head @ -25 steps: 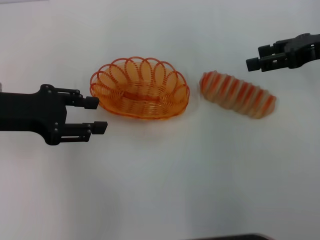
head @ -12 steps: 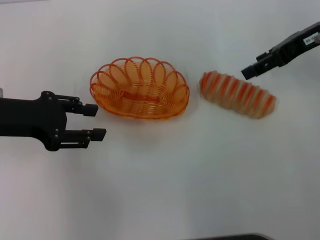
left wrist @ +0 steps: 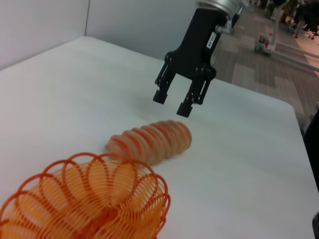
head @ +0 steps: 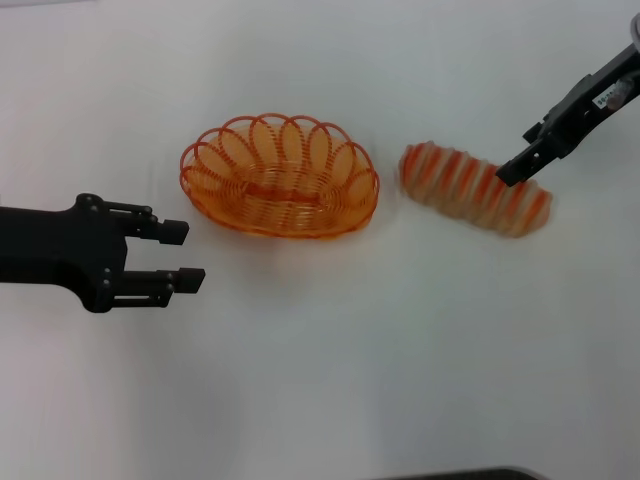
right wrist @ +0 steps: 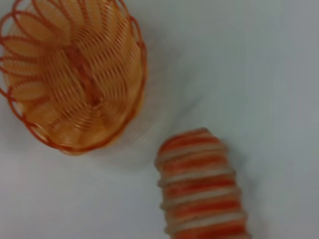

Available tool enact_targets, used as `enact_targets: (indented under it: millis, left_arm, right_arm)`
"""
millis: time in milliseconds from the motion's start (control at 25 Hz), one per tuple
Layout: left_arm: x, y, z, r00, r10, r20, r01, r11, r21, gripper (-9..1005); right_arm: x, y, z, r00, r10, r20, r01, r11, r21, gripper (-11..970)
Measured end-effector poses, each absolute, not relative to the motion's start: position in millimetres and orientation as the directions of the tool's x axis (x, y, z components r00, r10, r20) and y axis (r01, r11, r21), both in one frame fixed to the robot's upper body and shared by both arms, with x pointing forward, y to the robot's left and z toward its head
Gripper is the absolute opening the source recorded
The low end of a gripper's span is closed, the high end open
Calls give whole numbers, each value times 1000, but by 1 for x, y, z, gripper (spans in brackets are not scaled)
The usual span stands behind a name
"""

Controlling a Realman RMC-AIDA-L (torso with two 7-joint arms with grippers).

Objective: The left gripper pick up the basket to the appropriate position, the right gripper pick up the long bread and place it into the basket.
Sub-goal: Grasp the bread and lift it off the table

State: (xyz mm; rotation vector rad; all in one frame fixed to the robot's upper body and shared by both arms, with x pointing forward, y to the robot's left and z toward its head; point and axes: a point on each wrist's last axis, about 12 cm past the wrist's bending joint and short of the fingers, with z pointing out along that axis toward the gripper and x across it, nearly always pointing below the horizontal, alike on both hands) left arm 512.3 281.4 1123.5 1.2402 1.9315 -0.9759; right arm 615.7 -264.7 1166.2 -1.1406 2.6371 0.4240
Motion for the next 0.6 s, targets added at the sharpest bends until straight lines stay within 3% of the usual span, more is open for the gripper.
enact_targets:
  millis: [600]
  left_arm:
    - [498, 294, 1112, -408, 408, -816, 899, 336, -282, 589]
  right_arm:
    - [619, -238, 1155, -594, -746, -300, -798, 595, 97, 776]
